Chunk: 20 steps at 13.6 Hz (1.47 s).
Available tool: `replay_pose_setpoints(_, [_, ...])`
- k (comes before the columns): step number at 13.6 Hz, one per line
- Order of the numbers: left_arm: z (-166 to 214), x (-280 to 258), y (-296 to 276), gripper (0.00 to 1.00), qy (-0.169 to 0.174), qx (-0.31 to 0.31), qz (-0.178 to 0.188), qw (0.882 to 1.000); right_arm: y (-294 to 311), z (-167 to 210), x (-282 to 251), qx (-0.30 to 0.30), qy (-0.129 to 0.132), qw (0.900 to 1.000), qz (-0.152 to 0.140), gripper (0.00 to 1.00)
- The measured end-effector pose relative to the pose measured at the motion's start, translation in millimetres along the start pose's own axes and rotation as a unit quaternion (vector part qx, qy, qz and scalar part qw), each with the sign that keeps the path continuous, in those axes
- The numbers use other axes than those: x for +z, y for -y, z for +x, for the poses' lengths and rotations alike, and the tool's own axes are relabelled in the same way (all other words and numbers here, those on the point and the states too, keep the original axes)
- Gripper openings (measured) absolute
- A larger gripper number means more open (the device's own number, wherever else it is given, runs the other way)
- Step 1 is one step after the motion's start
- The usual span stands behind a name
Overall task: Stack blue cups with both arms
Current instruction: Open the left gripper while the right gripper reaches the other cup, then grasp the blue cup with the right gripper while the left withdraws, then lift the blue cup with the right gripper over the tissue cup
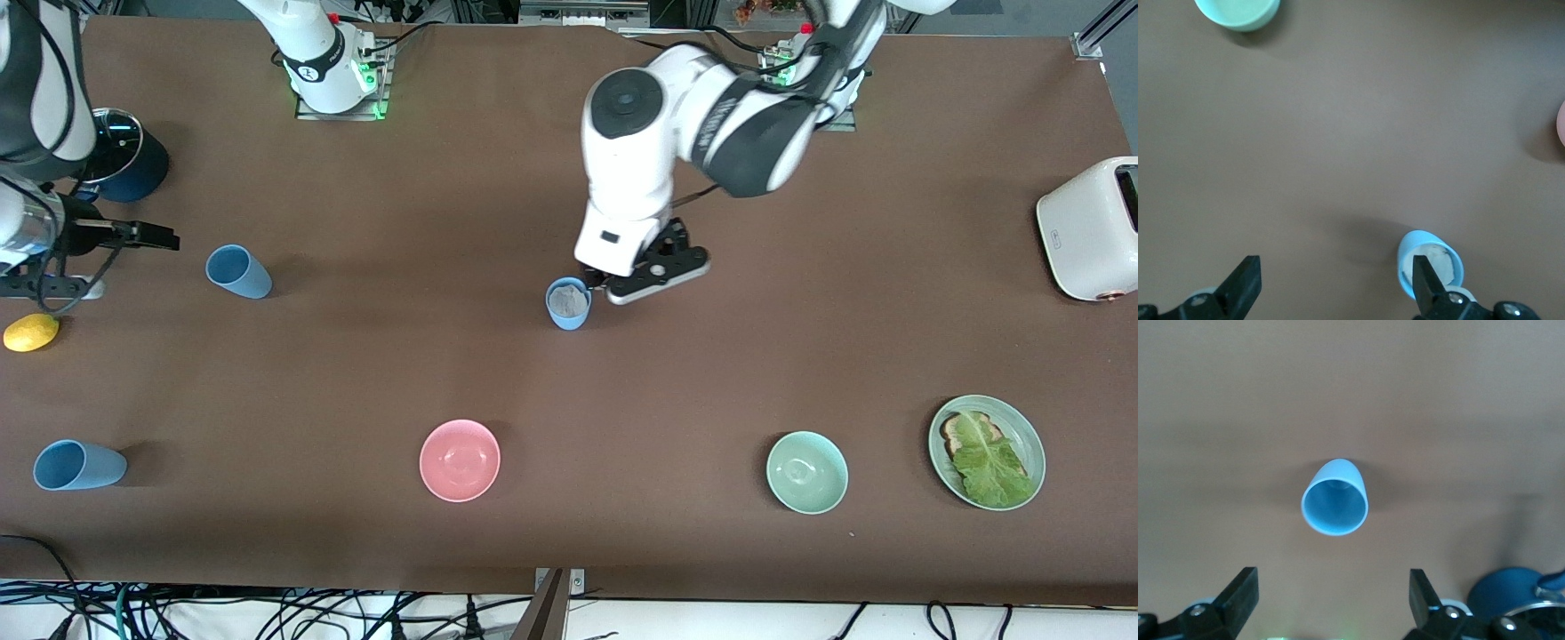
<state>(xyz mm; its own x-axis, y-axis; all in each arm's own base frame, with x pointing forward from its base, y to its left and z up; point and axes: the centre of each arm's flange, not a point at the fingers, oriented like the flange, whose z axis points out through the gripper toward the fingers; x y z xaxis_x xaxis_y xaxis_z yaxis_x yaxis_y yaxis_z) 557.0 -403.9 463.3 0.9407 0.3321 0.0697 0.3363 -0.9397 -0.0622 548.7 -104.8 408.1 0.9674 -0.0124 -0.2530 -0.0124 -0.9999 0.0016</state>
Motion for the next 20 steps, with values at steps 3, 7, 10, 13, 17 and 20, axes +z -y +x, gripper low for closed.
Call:
replay_pose_setpoints(3, [49.8,-37.9,65.0,1.0,0.021,0.039,-0.008,0.999,-12.3,-4.5,56.0,-0.003,-0.031,0.999,-0.003,1.0])
replay_pose_setpoints(7, [95.1,-66.5,140.5,1.0,0.038,0.064,-0.009,0.997,-13.1,-22.9,124.6,-0.004,-0.034,0.999,-0.002,1.0])
replay_pose_setpoints(10, [96.0,-81.7,155.7,1.0,0.032,0.062,-0.001,0.998,-12.2,-24.2,137.8,-0.011,-0.051,0.999,-0.006,0.99])
replay_pose_setpoints(13, [113.5,-106.5,195.4,1.0,0.016,0.03,-0.009,0.999,-14.0,-21.9,143.0,-0.018,-0.063,0.998,-0.01,0.99])
replay_pose_setpoints(17, [131.8,-117.3,236.9,1.0,0.013,-0.005,-0.009,1.0,-23.8,-20.8,168.8,-0.016,-0.058,0.998,-0.013,0.89])
replay_pose_setpoints(20, [139.3,-112.0,249.2,1.0,0.017,-0.014,-0.006,1.0,-24.0,-19.8,173.8,-0.016,-0.055,0.998,-0.013,0.52])
